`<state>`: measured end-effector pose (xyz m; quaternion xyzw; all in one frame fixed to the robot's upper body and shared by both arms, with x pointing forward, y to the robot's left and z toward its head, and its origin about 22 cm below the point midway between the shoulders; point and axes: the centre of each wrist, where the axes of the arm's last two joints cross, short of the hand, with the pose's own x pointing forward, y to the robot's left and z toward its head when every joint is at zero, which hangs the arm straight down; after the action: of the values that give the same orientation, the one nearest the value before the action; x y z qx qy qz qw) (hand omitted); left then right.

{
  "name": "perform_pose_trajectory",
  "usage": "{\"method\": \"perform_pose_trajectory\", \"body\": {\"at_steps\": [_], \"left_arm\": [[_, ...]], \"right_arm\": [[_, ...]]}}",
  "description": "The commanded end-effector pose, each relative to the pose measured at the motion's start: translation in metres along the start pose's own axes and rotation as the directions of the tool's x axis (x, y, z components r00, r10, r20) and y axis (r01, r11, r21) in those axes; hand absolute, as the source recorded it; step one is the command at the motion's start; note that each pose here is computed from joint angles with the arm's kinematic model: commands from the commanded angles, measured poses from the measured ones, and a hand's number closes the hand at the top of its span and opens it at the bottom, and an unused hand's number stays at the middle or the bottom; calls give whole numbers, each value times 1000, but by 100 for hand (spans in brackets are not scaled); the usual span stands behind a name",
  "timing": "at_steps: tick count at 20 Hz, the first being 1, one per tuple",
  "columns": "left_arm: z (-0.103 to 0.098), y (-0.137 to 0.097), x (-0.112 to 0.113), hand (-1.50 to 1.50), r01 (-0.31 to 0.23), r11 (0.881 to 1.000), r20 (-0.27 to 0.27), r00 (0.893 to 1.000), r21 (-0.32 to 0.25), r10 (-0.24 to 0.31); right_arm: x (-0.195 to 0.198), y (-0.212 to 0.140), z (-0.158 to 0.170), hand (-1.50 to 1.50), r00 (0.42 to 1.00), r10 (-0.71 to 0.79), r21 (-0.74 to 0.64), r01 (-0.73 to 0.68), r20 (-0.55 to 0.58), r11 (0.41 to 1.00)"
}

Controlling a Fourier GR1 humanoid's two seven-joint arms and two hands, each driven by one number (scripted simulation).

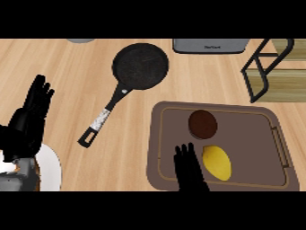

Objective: Pick the lemon from the tray and place it in the tiered shelf

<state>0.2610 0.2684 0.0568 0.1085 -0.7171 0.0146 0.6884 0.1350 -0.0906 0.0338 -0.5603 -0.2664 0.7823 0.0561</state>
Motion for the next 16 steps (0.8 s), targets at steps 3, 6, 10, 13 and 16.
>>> {"method": "perform_pose_trajectory", "body": {"at_steps": [3, 6, 10, 13, 16], "left_arm": [[1, 1, 11, 0, -5, 1000, 7, 1000, 11, 5], [1, -1, 0, 0, -6, 1000, -5, 1000, -13, 6], [-10, 4, -14, 0, 0, 1000, 14, 1000, -4, 0], [-8, -10, 14, 0, -9, 1000, 10, 1000, 10, 9], [17, -7, 0, 0, -5, 1000, -5, 1000, -1, 5]], "right_arm": [[-5, 5, 5, -150, 999, -41, -31, 41, 12, 999], [6, 23, -15, -150, 999, -23, -27, 24, 39, 999], [-5, 30, -34, -150, 998, -39, -38, 41, 46, 998], [5, 29, -37, -150, 998, -44, -18, 45, 43, 999], [4, 36, -47, -150, 999, -40, 19, 40, 25, 999]]}}
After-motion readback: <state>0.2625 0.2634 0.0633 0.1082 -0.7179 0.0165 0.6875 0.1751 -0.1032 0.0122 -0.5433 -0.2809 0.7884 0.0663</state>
